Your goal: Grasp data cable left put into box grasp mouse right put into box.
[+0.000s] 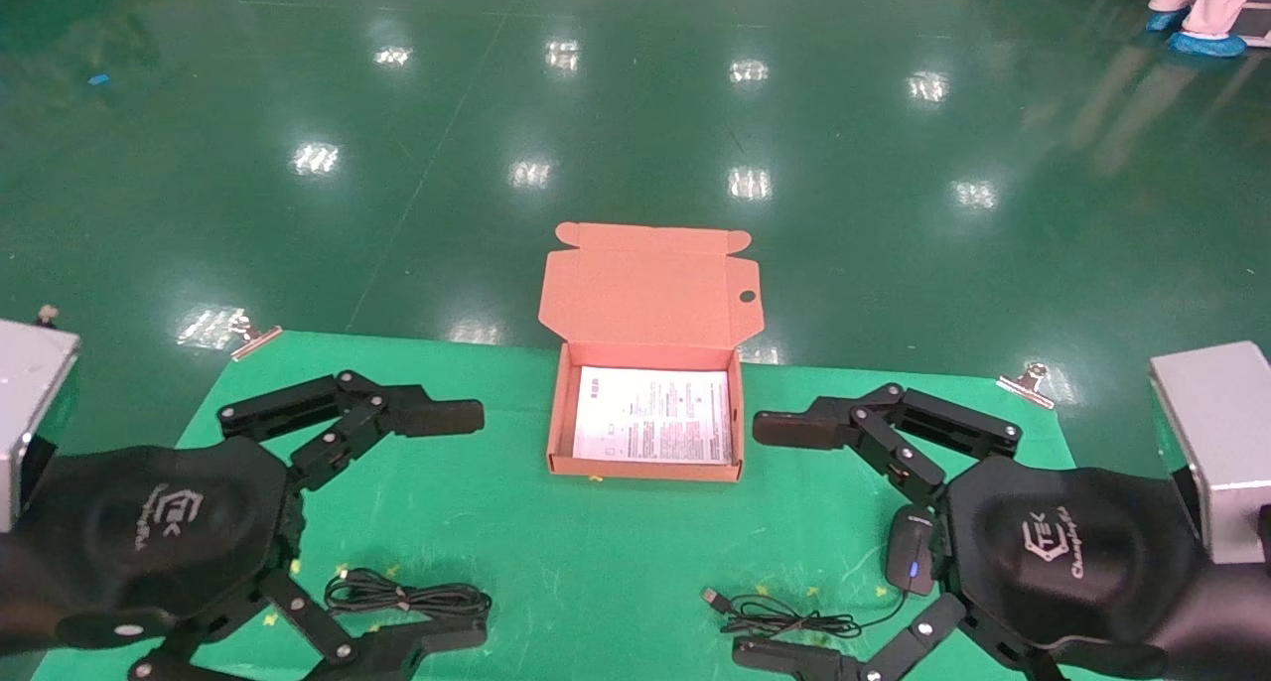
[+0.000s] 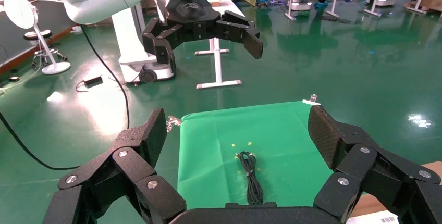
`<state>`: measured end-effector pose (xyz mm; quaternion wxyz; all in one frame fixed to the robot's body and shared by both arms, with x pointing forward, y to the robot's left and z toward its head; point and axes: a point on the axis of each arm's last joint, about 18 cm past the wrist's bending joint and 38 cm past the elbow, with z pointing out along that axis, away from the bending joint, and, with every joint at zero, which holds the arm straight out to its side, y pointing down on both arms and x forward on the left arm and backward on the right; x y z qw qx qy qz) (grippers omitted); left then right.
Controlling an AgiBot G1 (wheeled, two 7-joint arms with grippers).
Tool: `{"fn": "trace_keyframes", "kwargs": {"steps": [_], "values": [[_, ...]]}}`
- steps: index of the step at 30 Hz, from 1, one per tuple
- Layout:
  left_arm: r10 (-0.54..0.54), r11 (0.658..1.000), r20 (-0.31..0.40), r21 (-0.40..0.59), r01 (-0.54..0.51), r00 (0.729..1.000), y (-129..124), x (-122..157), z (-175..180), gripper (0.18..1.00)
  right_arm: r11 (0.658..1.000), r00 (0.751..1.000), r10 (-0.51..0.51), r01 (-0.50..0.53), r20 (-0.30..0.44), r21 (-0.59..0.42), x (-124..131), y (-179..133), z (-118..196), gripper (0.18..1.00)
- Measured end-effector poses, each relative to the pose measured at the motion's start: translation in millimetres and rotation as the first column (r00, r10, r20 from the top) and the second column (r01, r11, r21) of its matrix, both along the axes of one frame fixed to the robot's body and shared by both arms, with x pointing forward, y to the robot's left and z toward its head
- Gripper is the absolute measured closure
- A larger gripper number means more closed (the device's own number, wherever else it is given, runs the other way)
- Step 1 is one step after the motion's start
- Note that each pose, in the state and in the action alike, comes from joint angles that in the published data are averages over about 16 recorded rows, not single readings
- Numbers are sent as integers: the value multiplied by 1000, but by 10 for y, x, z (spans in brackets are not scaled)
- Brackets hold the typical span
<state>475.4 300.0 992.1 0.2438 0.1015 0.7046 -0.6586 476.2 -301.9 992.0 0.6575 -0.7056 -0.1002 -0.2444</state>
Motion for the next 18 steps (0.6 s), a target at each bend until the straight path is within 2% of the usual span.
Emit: {"fn": "trace_keyframes", "kwargs": {"steps": [18], "values": [[3,1000,-6,22,-3,1000,-10,16,-37,184,1000,1000,-8,9,9,-14,6,-5,-6,178]]}}
